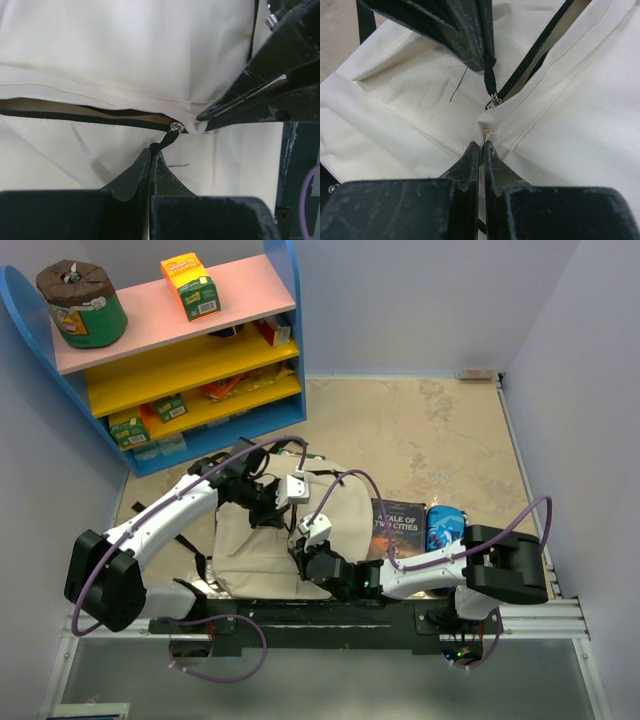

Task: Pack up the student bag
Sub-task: Zip the student bag at the center of the board, then adjust the student bag at the center of the board.

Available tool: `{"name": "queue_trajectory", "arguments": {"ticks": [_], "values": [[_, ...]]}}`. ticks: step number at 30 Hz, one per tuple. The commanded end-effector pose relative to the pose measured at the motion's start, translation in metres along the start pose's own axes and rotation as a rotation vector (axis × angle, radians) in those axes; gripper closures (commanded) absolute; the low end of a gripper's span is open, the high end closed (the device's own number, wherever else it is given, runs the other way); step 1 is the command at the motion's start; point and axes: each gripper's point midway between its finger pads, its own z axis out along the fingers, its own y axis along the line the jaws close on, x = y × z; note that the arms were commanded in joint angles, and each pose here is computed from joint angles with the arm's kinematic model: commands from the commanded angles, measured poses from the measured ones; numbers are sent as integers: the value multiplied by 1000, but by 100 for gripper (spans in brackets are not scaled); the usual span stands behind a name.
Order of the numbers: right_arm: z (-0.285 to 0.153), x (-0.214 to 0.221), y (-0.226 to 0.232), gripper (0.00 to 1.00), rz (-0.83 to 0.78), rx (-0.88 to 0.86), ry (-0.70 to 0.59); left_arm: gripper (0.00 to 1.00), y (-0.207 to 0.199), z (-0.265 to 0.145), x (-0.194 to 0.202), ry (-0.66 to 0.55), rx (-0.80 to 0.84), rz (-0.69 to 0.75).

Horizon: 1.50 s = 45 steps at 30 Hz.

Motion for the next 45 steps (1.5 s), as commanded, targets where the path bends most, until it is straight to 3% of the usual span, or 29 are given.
{"name": "queue_trajectory", "arguments": {"ticks": [1, 6, 12, 18, 25, 27, 30, 32, 33, 35, 36, 37, 39, 40, 43, 45], "values": [[-9, 3, 6, 100, 1, -34, 16, 100, 32, 2, -14, -36, -116, 35], [-12, 8, 13, 100, -28, -46, 24, 100, 99, -13, -34, -57, -427, 9], [-15, 20, 18, 100, -41, -56, 45, 100, 172, -45, -33, -53, -709, -151], [-20, 28, 22, 100, -40, -78, 51, 100, 205, -55, -24, -64, -795, -210], [-21, 15, 36, 100, -39, -101, 26, 100, 228, -27, -17, -35, -762, -254], [-23, 6, 37, 79, -41, -97, 19, 100, 226, -24, -21, -39, -729, -263], [-27, -39, 26, 64, -39, -49, -67, 81, 214, -27, -29, -61, -681, -257], [-33, -75, 13, 59, 7, -44, -123, 70, 204, -32, -28, -73, -666, -263], [-25, -93, -15, 55, 29, 16, -149, 59, 198, -46, -36, -106, -680, -262], [-23, -117, -42, 51, 64, 34, -166, 48, 185, -59, -35, -131, -656, -287], [-15, -133, -71, 47, 60, 101, -190, 37, 177, -74, -42, -159, -668, -268], [-12, -138, -85, 43, 49, 133, -184, 35, 171, -80, -37, -159, -663, -273], [4, -155, -115, 34, 17, 199, -171, 10, 154, -94, -33, -151, -674, -248], [11, -151, -127, 21, -4, 234, -131, 6, 149, -94, -18, -115, -684, -262], [46, -134, -154, 2, -41, 281, -16, 4, 141, -99, 24, -23, -721, -317], [64, -114, -170, 1, -67, 305, 42, 4, 137, -98, 51, 38, -709, -369]]}}
